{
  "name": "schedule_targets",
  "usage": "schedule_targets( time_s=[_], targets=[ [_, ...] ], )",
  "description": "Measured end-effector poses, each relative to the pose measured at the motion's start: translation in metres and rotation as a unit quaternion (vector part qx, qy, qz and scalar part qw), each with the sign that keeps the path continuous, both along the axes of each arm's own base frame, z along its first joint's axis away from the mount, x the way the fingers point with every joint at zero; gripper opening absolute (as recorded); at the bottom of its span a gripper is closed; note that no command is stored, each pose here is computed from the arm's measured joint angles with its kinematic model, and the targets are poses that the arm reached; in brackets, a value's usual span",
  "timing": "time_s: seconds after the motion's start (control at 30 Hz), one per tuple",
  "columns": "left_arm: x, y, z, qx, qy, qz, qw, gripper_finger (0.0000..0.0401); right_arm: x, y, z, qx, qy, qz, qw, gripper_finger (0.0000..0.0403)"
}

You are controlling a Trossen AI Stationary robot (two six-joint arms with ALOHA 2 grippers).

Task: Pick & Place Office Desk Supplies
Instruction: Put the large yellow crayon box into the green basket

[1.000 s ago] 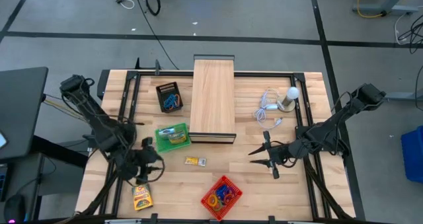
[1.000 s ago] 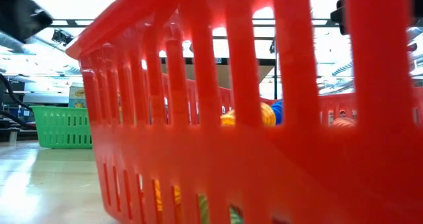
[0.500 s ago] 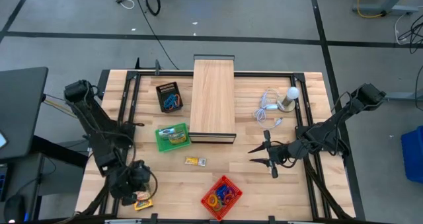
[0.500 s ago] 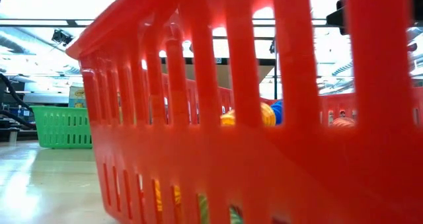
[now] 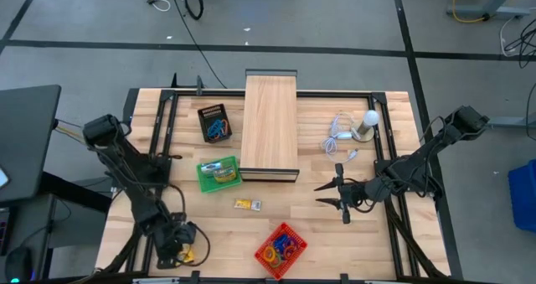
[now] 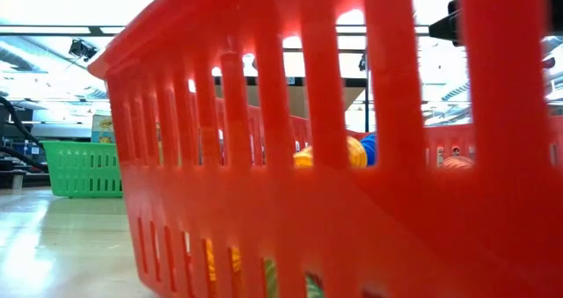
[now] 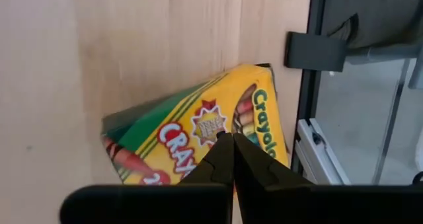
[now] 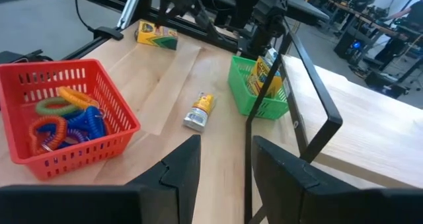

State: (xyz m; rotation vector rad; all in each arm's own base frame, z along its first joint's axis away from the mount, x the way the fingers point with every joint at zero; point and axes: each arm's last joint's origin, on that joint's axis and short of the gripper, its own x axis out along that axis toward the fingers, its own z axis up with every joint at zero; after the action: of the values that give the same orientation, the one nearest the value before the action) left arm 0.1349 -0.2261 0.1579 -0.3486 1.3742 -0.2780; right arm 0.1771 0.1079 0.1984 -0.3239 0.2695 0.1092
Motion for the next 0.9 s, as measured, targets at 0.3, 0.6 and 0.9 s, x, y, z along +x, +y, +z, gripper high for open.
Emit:
schedule_targets(
  time_s=[0.3, 0.6, 0.9],
  targets=[
    [0.019, 0.003, -0.014, 0.004, 0.001, -0.013, 1.000, 0.0001, 0.000, 0.000, 0.000, -0.001, 0.001, 0.000, 1.000, 0.0144],
    [0.052, 0.026, -0.015, 0.059, -0.076, 0.047, 0.994, 0.0001, 0.000, 0.000, -0.001, -0.002, 0.002, 0.000, 1.000, 0.0144],
    [0.080, 0.050, -0.012, 0.148, -0.185, 0.122, 0.964, 0.0001, 0.000, 0.000, -0.002, -0.005, 0.007, 0.000, 1.000, 0.0144]
  ],
)
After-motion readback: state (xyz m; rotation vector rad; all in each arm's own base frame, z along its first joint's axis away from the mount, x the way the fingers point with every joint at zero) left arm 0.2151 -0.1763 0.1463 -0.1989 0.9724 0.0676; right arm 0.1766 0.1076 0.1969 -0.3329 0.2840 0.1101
